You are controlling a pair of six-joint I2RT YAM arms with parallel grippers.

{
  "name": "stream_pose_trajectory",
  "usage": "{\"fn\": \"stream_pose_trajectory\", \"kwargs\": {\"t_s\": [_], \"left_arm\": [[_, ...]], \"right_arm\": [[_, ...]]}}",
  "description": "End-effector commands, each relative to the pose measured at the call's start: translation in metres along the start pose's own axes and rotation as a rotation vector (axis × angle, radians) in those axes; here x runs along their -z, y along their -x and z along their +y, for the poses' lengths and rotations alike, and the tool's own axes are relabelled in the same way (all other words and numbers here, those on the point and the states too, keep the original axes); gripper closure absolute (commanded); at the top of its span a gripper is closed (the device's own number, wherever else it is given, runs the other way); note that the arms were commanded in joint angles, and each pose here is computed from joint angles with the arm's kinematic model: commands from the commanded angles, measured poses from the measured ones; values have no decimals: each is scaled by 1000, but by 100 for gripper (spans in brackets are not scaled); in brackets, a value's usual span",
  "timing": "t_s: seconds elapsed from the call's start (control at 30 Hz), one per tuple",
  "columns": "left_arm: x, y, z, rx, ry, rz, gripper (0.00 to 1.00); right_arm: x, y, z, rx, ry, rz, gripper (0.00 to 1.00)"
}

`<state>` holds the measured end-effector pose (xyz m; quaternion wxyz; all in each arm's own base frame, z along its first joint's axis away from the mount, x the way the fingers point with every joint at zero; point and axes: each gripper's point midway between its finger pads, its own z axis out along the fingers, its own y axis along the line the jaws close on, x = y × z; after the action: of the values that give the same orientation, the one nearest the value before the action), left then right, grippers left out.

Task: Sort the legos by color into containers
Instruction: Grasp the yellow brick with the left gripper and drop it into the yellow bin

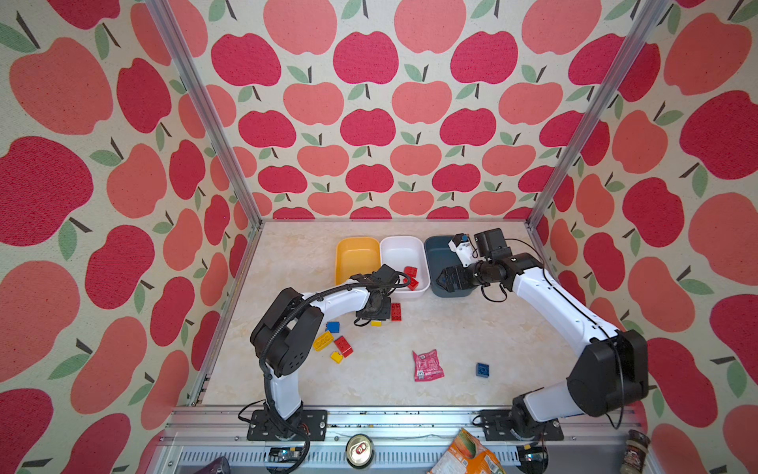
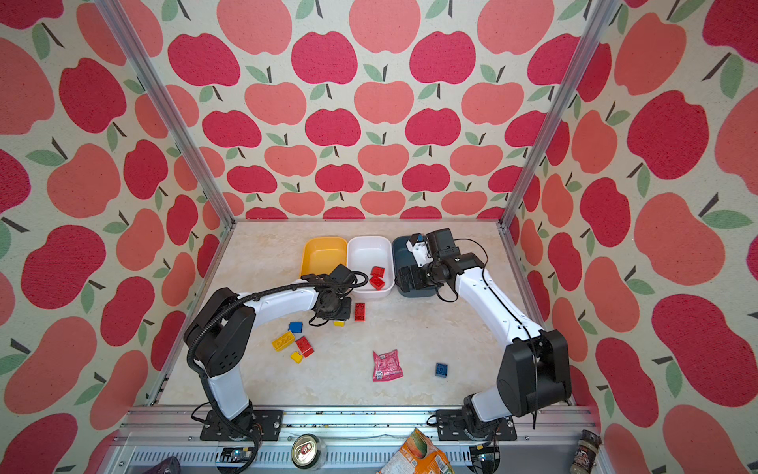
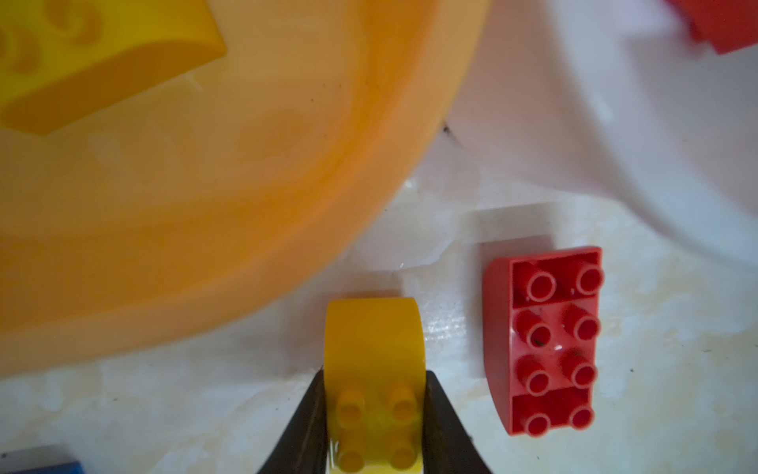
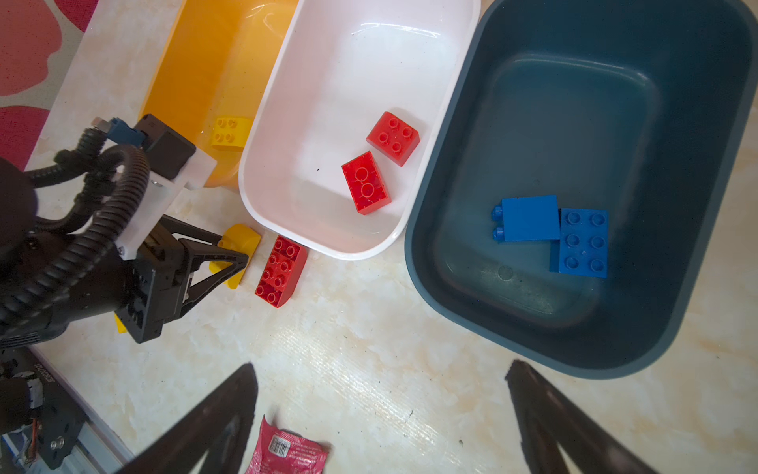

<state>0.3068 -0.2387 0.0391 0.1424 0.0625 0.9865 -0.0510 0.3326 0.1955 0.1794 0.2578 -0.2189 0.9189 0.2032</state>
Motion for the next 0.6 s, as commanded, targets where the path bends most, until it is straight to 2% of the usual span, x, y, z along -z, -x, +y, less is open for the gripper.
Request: {"fn": "stream_pose_trajectory", "kwargs": {"t_s": [0.0, 0.33, 0.57], "left_arm": [[23, 5, 5, 2, 12, -74, 80], [70, 28, 4, -21, -49, -276, 80], [92, 65, 12, -7, -90, -400, 80]], "right_arm": [[9, 3, 4, -15, 20, -33, 2], [11, 5, 6, -16, 30, -42, 2], [12, 8, 8, -22, 42, -51, 2]]}}
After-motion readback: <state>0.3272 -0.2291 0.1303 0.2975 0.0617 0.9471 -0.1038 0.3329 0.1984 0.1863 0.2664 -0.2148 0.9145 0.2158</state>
